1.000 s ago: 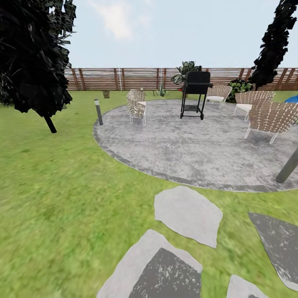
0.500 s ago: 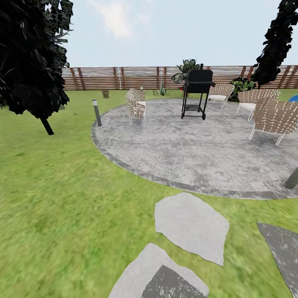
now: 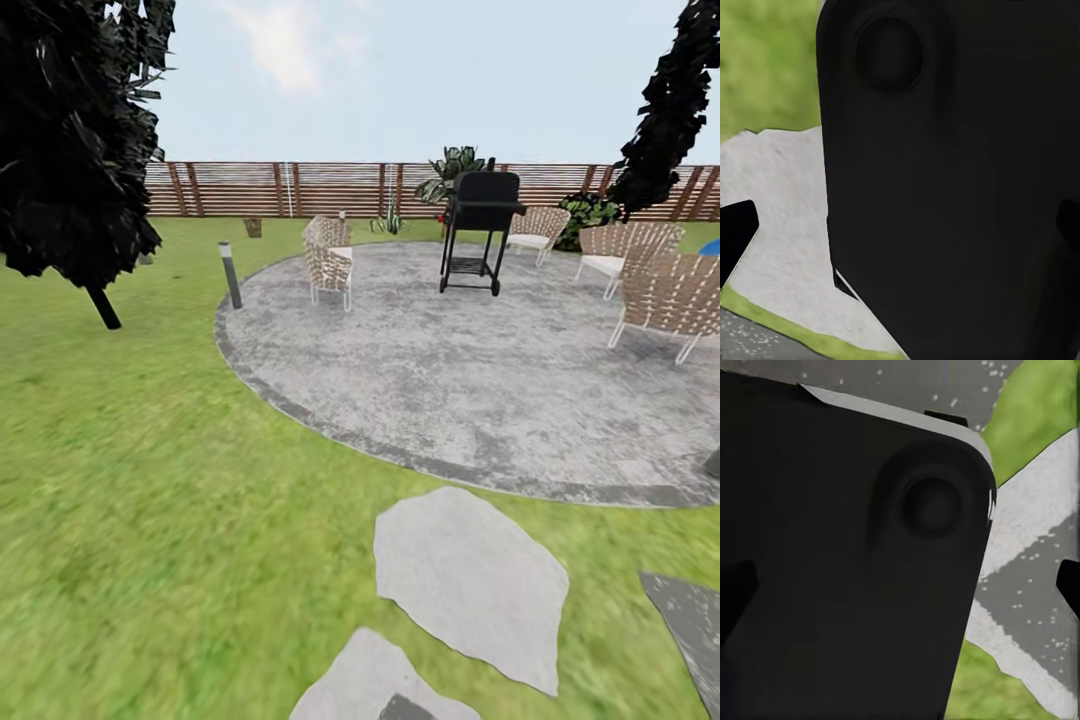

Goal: Take the three Easter eggs out of the wicker basket on the lawn in the garden, then place them on the lawn next to a single tree (choose any tree) so that all three eggs are next to the same tree and none are left in the basket.

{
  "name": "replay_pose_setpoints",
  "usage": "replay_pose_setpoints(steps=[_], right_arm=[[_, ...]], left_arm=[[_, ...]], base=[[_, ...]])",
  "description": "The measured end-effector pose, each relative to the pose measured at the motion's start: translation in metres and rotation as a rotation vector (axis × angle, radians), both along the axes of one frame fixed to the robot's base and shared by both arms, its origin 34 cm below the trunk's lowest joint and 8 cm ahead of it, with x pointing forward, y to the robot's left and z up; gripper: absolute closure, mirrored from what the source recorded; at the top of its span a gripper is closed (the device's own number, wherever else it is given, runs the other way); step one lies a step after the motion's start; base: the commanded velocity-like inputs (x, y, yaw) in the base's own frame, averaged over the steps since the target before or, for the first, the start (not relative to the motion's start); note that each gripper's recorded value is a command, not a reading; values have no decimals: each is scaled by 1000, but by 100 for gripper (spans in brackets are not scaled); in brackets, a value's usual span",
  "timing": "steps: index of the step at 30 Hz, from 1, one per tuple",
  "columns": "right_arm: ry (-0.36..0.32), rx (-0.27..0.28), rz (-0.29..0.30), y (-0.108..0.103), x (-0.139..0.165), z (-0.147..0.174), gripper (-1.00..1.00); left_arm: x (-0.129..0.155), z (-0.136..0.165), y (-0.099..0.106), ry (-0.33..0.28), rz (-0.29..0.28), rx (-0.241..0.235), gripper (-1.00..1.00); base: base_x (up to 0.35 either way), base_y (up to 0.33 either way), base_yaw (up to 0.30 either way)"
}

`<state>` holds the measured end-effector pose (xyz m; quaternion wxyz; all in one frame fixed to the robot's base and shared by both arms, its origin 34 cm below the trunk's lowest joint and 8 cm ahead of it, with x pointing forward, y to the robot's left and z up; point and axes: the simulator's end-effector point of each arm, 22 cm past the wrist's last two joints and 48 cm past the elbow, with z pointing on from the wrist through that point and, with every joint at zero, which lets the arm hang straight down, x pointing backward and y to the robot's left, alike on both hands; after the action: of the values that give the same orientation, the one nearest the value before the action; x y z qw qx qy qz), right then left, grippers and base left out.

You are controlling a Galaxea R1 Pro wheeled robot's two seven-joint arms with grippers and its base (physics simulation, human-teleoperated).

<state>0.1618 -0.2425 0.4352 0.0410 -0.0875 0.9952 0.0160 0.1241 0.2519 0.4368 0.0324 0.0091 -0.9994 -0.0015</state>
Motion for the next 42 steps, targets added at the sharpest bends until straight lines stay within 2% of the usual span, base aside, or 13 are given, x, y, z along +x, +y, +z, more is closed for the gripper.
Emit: replay_pose_setpoints(steps=[16,29,42], right_arm=[[0,-1,0,-1,0,0,-100],[0,-2,0,-1,0,0,-100],[0,-2,-2,-1,0,0,-100]], left_arm=[[0,0,0,0,0,0,-100],[0,0,0,0,0,0,-100],[0,0,0,0,0,0,-100]], base=[[339,0,-5],[339,0,-149],[339,0,-12]])
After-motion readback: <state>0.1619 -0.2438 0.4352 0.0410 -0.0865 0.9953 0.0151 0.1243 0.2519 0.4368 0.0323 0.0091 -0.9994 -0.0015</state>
